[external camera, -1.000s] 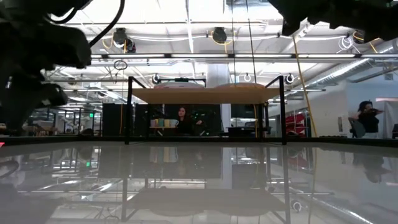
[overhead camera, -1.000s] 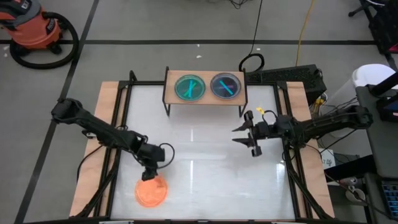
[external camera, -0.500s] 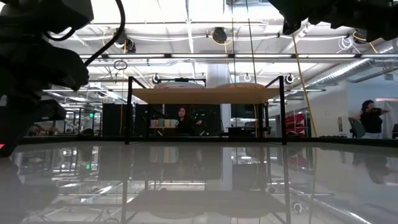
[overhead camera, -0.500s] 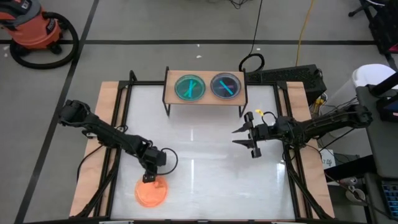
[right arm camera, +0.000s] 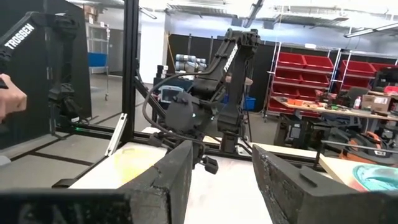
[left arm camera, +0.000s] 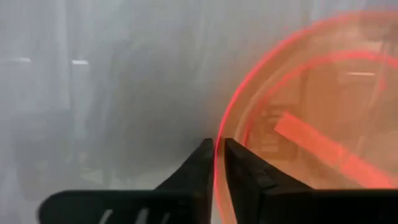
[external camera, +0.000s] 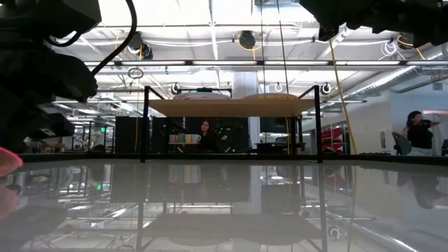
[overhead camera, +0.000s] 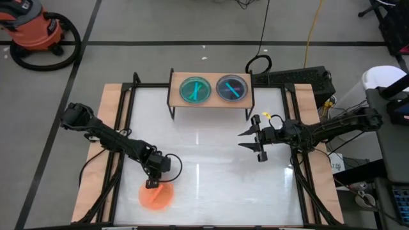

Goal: Place and stack plates onto a shelf
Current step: Stack the orange plate on top of the blue plate on the shelf

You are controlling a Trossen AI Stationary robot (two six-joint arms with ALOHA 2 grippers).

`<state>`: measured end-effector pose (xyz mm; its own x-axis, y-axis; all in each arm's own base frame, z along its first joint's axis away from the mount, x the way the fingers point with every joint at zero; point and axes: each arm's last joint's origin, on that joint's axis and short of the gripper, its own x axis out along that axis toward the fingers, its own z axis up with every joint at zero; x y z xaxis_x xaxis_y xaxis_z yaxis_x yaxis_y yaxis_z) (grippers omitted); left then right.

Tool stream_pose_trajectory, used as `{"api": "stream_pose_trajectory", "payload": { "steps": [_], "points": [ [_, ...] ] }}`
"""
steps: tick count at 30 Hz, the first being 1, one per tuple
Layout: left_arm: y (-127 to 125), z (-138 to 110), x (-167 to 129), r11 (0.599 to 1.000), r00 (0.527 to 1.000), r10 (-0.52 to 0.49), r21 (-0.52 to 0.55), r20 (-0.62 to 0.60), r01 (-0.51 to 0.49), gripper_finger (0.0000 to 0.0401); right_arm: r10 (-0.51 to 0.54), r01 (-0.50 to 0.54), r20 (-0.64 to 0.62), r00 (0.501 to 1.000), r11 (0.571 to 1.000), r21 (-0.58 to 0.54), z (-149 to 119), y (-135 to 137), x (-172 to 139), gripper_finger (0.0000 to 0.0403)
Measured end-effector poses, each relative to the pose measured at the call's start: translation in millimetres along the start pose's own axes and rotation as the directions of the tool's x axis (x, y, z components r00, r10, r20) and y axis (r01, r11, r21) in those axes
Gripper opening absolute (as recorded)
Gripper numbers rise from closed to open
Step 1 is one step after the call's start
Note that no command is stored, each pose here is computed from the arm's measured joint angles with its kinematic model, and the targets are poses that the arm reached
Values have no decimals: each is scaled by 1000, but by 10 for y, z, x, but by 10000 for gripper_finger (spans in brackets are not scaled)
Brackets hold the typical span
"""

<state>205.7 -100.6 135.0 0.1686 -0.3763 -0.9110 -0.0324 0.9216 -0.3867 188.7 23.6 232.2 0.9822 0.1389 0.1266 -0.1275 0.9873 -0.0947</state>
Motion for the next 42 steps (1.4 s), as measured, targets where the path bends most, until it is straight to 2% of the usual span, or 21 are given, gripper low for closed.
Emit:
{"api": "stream_pose_trajectory", "payload": {
  "steps": [4,7,12,14,17,21,25,28,30,34,38,42],
  "points": [
    [-22,16,-45,998,998,-61,-7,-24,61,15,-1,1,12,1000,1000,1,12,-1,0,148],
    [-96,107,-185,994,994,-110,14,23,109,5,-2,2,17,1000,1000,0,17,-2,0,148],
    [-225,258,-579,991,989,-99,97,111,88,3,-2,2,24,1000,1000,1,23,-2,0,148],
    [-257,326,-787,990,986,-62,137,155,40,3,-3,3,30,1000,1000,0,29,-3,0,148],
    [-261,446,-1173,982,962,46,166,267,-93,3,-3,3,37,999,1000,-1,36,-3,-1,148],
    [-122,617,-1731,950,863,229,90,450,-298,2,-3,3,48,999,1000,-2,47,-4,-1,148],
    [186,775,-2294,901,704,373,-55,604,-430,2,-4,4,50,999,1000,-1,48,-4,-1,148],
    [550,862,-2651,865,581,462,-195,670,-462,1,-4,4,53,999,1000,1,52,-4,-1,148],
    [809,892,-2795,853,532,487,-246,693,-460,1,-4,4,53,999,1000,0,51,-5,-1,148],
    [1326,937,-2918,861,496,492,-315,715,-400,1,-4,4,53,999,1000,-1,52,-5,-1,148],
    [1814,949,-2902,872,519,490,-388,701,-300,1,-4,5,52,999,1000,-1,51,-5,-1,148],
    [2144,923,-2842,867,553,488,-448,676,-217,1,-4,4,44,999,1000,-2,44,-5,-1,148]
  ]
}}
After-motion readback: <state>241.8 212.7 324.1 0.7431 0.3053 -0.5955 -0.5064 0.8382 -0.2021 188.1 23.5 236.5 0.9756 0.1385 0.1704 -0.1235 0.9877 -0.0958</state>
